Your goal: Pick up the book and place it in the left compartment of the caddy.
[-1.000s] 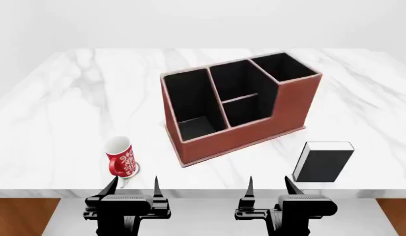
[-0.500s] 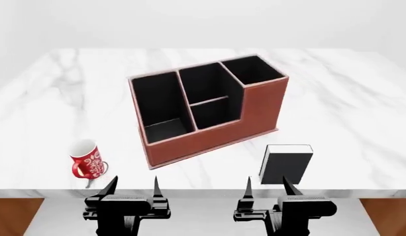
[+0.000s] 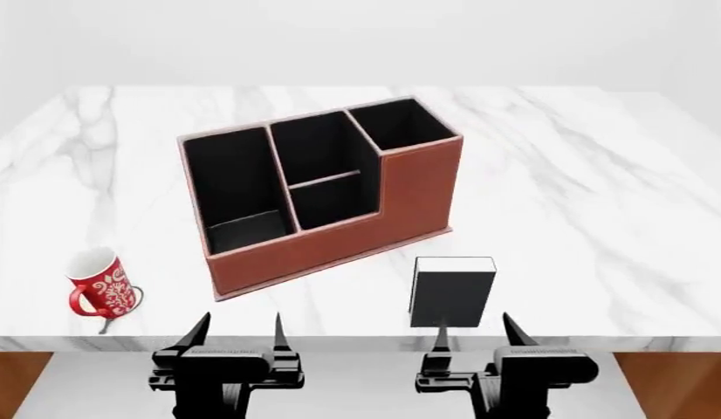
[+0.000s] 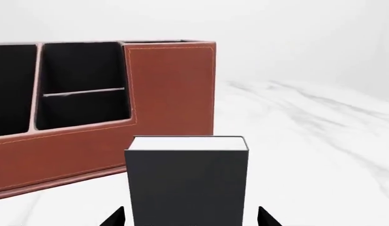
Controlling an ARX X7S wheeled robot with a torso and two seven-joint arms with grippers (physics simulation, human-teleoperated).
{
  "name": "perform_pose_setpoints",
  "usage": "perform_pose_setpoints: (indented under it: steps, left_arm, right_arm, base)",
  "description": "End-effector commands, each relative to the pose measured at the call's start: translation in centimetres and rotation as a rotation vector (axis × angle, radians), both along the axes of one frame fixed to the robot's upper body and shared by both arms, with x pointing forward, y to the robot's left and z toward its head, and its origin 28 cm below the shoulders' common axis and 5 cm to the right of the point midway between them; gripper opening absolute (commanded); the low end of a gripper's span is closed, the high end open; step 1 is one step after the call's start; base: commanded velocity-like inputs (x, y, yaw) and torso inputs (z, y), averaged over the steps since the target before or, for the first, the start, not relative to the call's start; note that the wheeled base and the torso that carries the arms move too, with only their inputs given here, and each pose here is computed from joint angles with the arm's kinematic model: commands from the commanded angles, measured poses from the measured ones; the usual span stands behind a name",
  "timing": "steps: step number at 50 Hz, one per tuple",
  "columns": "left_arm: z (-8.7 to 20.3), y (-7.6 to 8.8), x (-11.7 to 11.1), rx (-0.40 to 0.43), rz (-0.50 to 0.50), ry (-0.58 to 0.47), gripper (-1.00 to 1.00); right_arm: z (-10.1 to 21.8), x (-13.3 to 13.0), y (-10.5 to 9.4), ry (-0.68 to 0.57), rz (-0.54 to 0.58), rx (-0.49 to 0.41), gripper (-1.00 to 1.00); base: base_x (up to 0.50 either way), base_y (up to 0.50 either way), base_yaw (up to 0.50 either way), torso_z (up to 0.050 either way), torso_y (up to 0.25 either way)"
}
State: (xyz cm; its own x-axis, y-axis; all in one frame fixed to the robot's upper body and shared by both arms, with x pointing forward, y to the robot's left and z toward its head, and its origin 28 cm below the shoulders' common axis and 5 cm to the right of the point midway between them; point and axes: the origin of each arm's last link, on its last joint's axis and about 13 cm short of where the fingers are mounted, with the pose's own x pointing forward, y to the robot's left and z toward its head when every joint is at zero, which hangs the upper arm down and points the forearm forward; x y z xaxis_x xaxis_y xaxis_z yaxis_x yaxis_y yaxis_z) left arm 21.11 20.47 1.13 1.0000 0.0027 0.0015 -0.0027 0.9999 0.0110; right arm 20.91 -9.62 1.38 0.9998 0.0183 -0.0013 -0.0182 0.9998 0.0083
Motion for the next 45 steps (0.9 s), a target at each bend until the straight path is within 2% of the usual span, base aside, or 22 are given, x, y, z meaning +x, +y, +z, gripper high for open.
perform_pose_setpoints:
  steps: [1,3,5,7,8,9,11,12,15,16,17,24,41,43,45]
  left_arm:
    - [0.0,0.0,0.0,0.014,0.004,0.000,1.00]
    - [0.0,0.0,0.0,0.011,0.013,0.008,1.00]
    - [0.4,0.3,0.1,-0.034,0.073,0.048,1.00]
    - [2.0,0.4,0.2,-0.018,0.116,0.077,1.00]
    - [4.1,0.5,0.3,0.034,0.093,0.068,1.00]
    - [5.1,0.6,0.4,0.034,0.101,0.065,1.00]
    - [8.0,1.0,0.6,0.002,0.085,0.059,1.00]
    - [10.8,1.3,0.7,0.006,0.079,0.025,1.00]
    - [13.6,1.8,0.7,0.048,0.068,-0.071,1.00]
    - [13.9,1.9,0.8,0.051,0.073,-0.061,1.00]
    - [14.1,2.1,0.9,0.050,0.088,-0.058,1.00]
    - [12.8,1.9,1.0,0.056,0.074,-0.032,1.00]
    - [12.6,2.0,1.3,0.074,0.079,-0.038,1.00]
    - [12.5,2.0,1.3,0.073,0.082,-0.039,1.00]
    - [12.6,2.1,1.2,0.075,0.084,-0.041,1.00]
  right_arm:
    - [0.0,0.0,0.2,0.015,0.008,-0.010,1.00]
    - [0.2,0.0,0.3,0.030,0.013,-0.017,1.00]
    - [1.4,0.3,0.2,0.092,0.009,0.025,1.00]
    - [3.0,0.4,0.0,0.086,0.029,0.028,1.00]
    - [4.9,0.9,-0.1,0.062,0.039,-0.027,1.00]
    - [6.0,1.1,-0.2,0.040,0.034,-0.032,1.00]
    - [8.8,1.5,-0.5,0.033,0.070,-0.010,1.00]
    - [12.1,1.8,-0.9,-0.030,0.081,0.040,1.00]
    - [15.1,2.3,-1.3,-0.065,0.068,0.041,1.00]
    - [15.5,2.5,-1.3,-0.064,0.069,0.036,1.00]
    - [15.7,2.8,-1.4,-0.056,0.049,-0.014,1.00]
    - [14.9,3.5,-1.5,-0.058,0.019,-0.013,1.00]
    - [14.5,3.6,-1.5,-0.057,0.015,-0.024,1.00]
    - [14.9,4.2,-2.1,-0.088,-0.069,-0.020,1.00]
    - [15.2,4.8,-2.6,-0.088,-0.100,-0.018,1.00]
  base:
    - [0.00,0.00,0.00,0.000,0.000]
    - [0.00,0.00,0.00,0.000,0.000]
    - [0.00,0.00,0.00,0.000,0.000]
    - [0.00,0.00,0.00,0.000,0.000]
    - [0.00,0.00,0.00,0.000,0.000]
    - [0.00,0.00,0.00,0.000,0.000]
    - [0.00,0.00,0.00,0.000,0.000]
    - [0.00,0.00,0.00,0.000,0.000]
    - [0.00,0.00,0.00,0.000,0.000]
    - [0.00,0.00,0.00,0.000,0.000]
    - [0.00,0.00,0.00,0.000,0.000]
    - [0.00,0.00,0.00,0.000,0.000]
    - [0.00,0.00,0.00,0.000,0.000]
    - [0.00,0.00,0.00,0.000,0.000]
    - [0.00,0.00,0.00,0.000,0.000]
